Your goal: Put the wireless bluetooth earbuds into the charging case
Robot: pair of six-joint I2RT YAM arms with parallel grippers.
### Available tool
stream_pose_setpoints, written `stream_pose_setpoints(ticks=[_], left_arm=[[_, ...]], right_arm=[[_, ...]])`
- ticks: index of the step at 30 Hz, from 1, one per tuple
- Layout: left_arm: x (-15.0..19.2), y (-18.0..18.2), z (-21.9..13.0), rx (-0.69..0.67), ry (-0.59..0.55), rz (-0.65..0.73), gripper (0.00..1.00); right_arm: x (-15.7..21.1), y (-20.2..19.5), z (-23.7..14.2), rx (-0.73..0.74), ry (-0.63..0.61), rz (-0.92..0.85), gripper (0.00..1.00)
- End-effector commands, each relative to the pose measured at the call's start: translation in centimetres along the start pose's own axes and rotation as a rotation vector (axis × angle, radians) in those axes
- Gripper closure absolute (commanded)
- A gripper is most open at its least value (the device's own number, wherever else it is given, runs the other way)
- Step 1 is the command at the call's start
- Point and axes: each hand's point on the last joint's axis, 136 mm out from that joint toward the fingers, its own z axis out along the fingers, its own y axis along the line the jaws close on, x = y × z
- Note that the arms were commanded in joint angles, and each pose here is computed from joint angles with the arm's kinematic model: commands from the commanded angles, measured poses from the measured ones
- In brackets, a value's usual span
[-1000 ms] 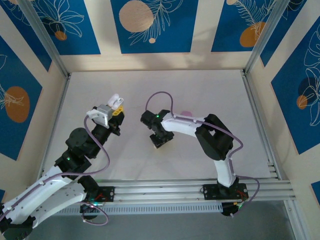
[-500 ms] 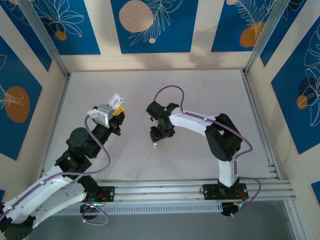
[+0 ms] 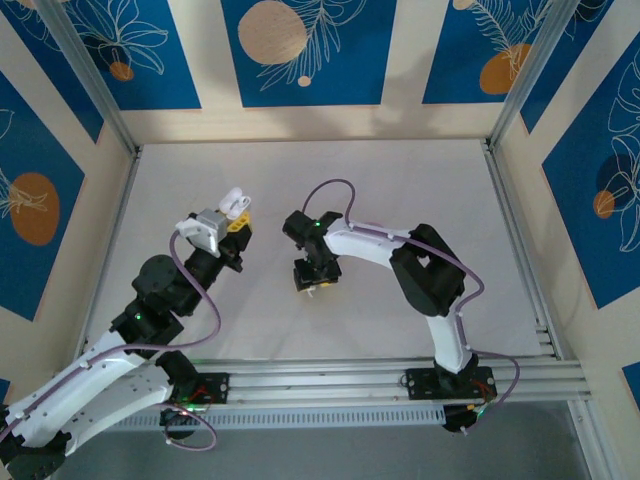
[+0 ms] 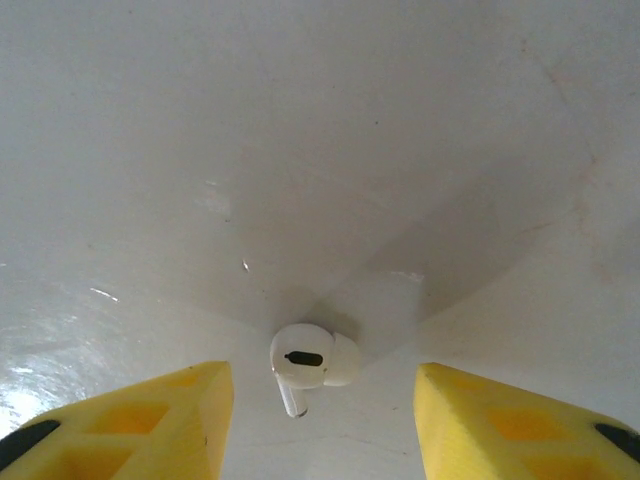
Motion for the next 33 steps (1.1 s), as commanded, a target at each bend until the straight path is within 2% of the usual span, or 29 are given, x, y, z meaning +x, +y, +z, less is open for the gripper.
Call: stream_pose_setpoints(ticks=[1,26,33], left_arm=[[-2.0,-0.2,-0.3,0.017,-0.06,-0.027,0.83],[-2.0,0.0,-0.5,0.009,-0.06,-0.027,0.83],[-1.8,-0.2,-0.3,0.018,-0.052,-0.027,0.83]], right_arm=[[0.0,0.3,0.2,0.012,0.022,0.029,0.49],[0.3,-0.5,2.2,0.16,0.037,0.022,0.67],[-0.1,-0.5,0.1,0.135,-0.03,0.024,0.71]])
